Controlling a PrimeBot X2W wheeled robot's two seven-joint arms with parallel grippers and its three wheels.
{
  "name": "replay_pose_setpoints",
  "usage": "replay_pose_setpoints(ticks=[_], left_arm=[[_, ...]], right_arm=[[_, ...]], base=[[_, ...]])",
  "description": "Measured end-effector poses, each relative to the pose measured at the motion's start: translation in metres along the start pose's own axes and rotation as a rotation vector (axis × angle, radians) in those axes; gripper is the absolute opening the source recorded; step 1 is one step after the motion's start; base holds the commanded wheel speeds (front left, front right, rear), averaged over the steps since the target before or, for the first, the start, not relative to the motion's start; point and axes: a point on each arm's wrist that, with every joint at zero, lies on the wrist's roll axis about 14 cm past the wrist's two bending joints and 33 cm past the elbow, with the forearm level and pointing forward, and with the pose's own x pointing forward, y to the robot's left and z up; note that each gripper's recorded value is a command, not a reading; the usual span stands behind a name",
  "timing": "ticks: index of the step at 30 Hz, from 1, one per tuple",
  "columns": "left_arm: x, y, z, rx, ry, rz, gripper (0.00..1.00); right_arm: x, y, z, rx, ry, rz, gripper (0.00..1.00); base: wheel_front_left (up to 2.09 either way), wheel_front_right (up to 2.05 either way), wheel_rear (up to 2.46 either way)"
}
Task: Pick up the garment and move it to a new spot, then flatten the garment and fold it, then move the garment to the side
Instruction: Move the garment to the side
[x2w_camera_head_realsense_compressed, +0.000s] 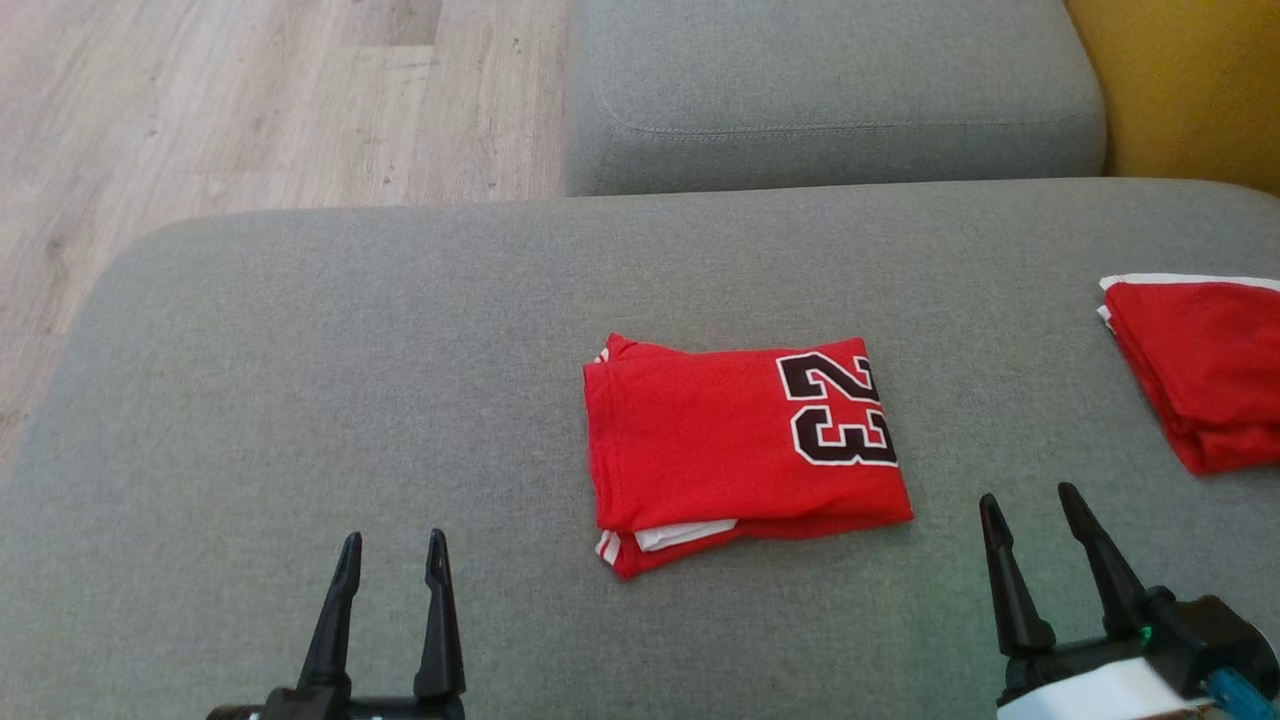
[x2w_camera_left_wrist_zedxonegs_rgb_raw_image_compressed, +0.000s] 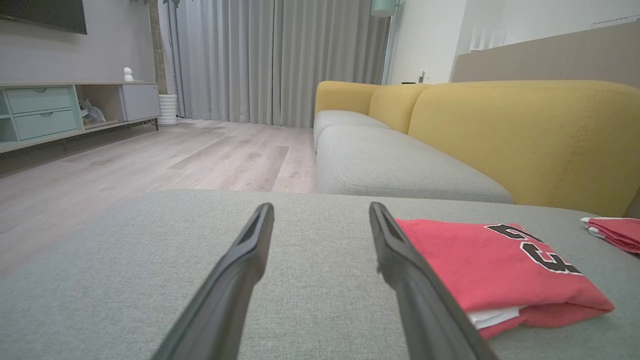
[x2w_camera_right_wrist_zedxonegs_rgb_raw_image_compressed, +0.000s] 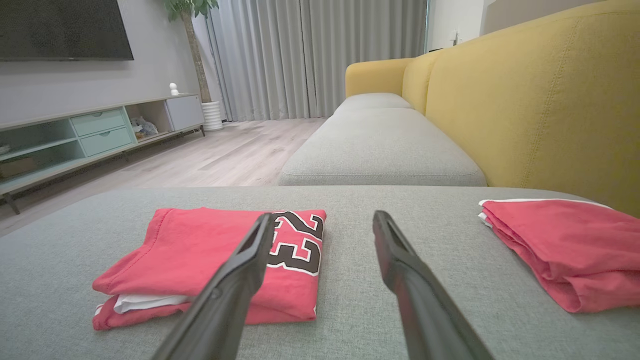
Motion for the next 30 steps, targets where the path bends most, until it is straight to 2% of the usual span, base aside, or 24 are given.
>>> replay_pose_setpoints(ticks=[21, 30], left_arm=[[-0.003, 0.010, -0.005, -0.013, 0.016, 0.040, 1.00], [-0.003, 0.015, -0.011, -0.015, 0.039, 0.058, 1.00]], right_arm=[[0.004, -0.001, -0.005, 0.011, 0.014, -0.013, 1.00], [0.007, -0.010, -0.035, 0.019, 0.112, -0.043, 1.00]], base=[[0.00, 0.00, 0.00], [0.00, 0.00, 0.00]])
